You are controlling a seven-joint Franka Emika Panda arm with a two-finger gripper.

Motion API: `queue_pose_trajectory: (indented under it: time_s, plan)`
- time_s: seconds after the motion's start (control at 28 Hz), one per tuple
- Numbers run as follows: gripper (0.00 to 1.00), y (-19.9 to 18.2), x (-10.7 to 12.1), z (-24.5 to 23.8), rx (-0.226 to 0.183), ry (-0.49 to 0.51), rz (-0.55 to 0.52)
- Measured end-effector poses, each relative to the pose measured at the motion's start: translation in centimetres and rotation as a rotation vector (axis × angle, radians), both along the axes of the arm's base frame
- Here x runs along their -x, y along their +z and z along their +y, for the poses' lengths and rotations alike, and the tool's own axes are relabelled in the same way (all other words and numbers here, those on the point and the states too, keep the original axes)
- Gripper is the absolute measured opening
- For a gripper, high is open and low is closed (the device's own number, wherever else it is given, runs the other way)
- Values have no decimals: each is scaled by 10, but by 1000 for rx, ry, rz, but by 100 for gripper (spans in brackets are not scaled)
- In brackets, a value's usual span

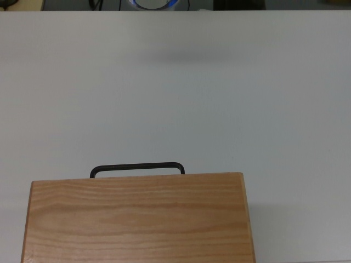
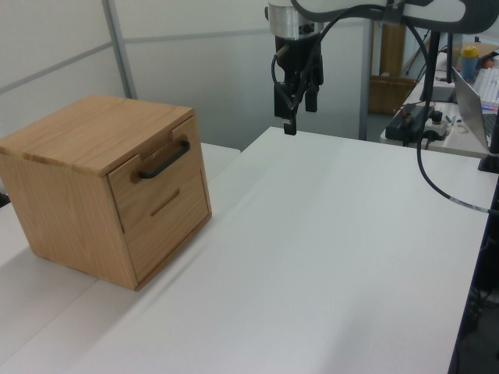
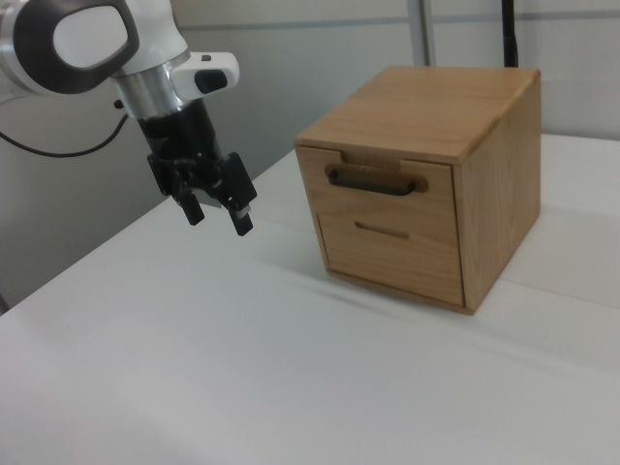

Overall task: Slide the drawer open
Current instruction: 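Raise the gripper and swing it toward the wooden cabinet's drawer handle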

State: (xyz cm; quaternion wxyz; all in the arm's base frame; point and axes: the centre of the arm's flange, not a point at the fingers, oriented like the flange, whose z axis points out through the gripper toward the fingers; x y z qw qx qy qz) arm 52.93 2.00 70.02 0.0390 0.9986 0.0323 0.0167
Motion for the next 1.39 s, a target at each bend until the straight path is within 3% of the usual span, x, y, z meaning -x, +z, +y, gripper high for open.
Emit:
queue_pose_trajectory:
  time_s: [0.43, 0.75, 0.96, 1.21, 1.39]
  plan:
    - [100, -3, 8, 1, 2, -22, 54]
    - [100, -3, 8, -4, 1, -129, 47]
    - [100, 1, 12, -14, 1, -264, 35]
    - [100, 21, 50, -10, 6, -439, 21]
    - [100, 25, 88, -1, -18, -561, 14]
